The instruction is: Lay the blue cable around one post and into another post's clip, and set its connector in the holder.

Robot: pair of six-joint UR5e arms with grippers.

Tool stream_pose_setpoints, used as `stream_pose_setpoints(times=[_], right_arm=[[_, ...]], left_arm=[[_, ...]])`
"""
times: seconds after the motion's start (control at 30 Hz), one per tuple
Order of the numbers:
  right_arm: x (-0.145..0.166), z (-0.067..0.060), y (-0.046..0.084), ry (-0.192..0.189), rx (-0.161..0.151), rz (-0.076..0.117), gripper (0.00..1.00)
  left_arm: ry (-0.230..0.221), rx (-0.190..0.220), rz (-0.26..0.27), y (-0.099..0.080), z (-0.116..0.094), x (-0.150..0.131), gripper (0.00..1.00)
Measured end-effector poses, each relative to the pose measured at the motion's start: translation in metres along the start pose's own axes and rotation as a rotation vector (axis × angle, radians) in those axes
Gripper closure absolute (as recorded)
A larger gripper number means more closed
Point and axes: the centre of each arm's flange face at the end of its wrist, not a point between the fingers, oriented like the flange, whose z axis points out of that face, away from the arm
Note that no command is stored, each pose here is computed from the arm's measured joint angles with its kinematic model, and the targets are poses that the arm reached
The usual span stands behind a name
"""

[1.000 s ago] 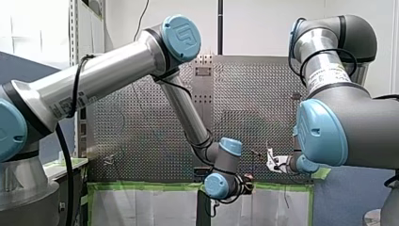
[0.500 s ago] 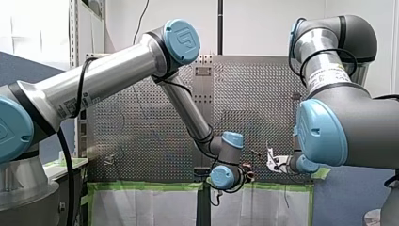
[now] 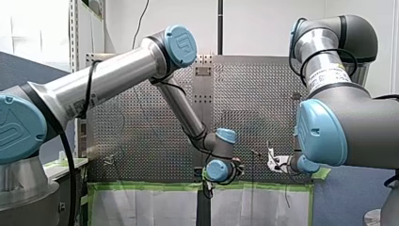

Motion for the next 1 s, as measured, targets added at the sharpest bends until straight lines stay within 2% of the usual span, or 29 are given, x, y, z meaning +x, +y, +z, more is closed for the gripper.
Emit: stream_pose_setpoints(times=[0.23,0.37,0.53,0.73,1.0], right_arm=[[0.0,0.0,0.0,0.002,0.003,0.004,1.0],[0.0,0.0,0.0,0.002,0.003,0.004,1.0],[0.0,0.0,0.0,0.002,0.004,0.004,1.0],[0.0,0.0,0.0,0.004,0.005,0.004,1.0],[0.0,0.001,0.0,0.007,0.006,0.003,1.0]], left_arm=[[0.055,-0.011,0.041,0.004,0.011,0.021,0.0],[0.074,-0.011,0.031,0.005,0.018,0.037,0.0],[0.064,-0.028,0.013,0.008,0.035,0.03,0.0],[0.037,-0.028,0.005,0.002,0.053,0.013,0.0],[0.022,-0.041,0.005,0.002,0.058,0.008,0.0]])
